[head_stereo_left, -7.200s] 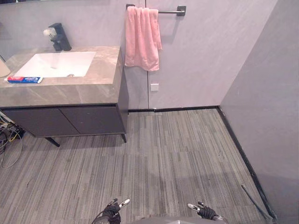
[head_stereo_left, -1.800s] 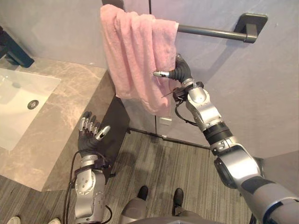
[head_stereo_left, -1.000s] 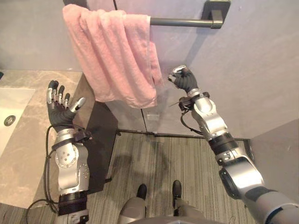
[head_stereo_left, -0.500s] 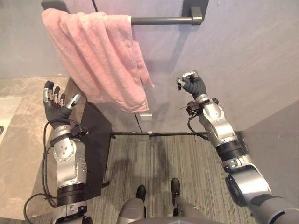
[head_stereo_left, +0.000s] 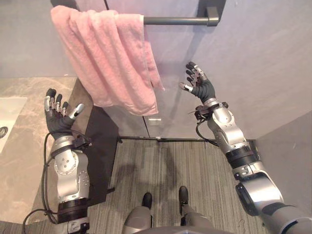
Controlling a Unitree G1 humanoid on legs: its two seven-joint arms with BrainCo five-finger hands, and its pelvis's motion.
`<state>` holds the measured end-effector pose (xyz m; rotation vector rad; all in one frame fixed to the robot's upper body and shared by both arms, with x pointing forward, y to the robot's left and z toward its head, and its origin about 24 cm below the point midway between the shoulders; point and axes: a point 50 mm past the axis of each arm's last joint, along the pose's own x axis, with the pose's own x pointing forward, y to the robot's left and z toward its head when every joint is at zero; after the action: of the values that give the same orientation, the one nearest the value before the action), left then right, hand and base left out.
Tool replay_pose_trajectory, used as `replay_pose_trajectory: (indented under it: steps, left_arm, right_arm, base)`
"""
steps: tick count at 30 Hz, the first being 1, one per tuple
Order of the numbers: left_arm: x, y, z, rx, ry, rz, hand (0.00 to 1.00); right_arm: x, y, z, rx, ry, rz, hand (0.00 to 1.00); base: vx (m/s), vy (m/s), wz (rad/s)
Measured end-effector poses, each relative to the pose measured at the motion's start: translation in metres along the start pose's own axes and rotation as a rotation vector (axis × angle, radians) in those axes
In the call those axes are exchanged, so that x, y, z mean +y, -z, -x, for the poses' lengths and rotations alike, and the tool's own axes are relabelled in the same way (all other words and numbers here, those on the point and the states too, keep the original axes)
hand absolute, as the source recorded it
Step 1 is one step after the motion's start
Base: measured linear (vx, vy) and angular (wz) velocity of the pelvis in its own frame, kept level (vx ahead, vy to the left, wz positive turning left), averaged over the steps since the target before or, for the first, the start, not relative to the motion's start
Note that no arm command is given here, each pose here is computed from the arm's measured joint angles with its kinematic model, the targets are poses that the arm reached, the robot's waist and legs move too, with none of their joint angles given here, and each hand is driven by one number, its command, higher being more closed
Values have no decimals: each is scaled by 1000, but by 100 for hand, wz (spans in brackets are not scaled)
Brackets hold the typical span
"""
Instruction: Organize washtable
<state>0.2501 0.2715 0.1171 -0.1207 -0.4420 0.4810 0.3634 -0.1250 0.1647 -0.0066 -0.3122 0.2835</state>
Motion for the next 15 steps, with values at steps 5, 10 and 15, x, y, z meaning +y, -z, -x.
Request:
replay_pose_trajectory:
  steps: [5,10,15]
  left_arm:
    - [3,-4,8,-6,6,-6,0]
    - [2,-4,17,-1,1,29,0]
    - [-3,-7,20,-16,4,63,0]
  right_arm:
    - [6,-6,-5,-23,-4,-16,0]
    - [11,-14,-11,-51,-16,-20,0]
    - [19,-26,-19,-92,-35,-33,0]
  base:
    - [-11,-2,3]
    - [-4,-4,4]
    - [-1,-2,6]
